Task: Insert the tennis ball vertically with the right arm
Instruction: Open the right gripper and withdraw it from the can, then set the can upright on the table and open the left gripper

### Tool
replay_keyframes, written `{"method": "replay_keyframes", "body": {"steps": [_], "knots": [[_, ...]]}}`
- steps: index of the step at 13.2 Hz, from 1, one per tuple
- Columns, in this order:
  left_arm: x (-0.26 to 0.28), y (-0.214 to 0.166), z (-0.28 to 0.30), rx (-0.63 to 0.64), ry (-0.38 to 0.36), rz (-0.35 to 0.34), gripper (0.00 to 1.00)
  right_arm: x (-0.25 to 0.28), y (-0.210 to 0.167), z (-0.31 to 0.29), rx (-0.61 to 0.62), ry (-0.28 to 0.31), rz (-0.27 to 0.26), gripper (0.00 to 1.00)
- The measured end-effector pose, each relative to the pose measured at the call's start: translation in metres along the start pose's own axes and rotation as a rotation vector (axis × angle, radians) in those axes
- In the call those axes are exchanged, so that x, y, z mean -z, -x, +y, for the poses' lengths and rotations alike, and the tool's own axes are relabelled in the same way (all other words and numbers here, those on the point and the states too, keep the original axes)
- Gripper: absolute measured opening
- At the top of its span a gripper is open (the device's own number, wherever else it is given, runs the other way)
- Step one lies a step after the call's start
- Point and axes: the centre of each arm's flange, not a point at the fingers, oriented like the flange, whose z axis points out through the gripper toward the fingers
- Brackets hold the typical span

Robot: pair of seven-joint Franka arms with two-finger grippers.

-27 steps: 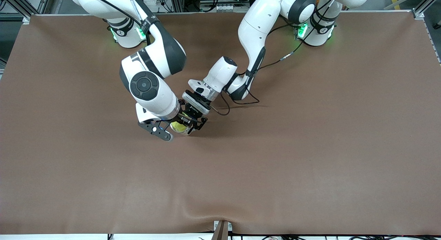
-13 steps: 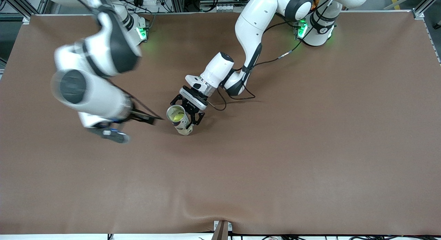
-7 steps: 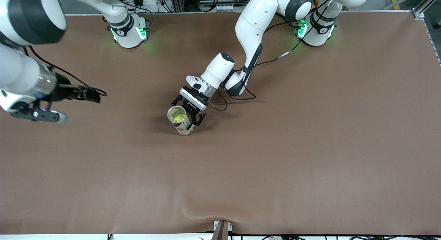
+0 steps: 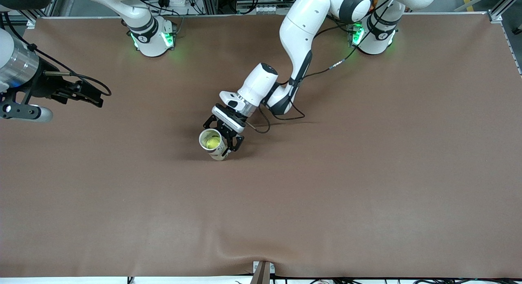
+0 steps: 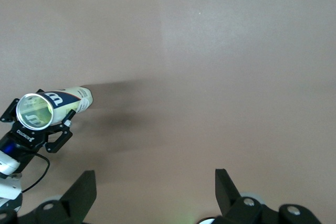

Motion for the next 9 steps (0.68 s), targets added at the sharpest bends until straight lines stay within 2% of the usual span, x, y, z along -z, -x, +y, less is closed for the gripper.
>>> {"method": "replay_keyframes", "body": {"steps": [9], "knots": [[0.017, 0.022, 0.018, -0.031, 0.001, -0.062, 1.0, -0.001, -0.002, 0.005, -0.009, 0.002, 0.0, 1.0]]}}
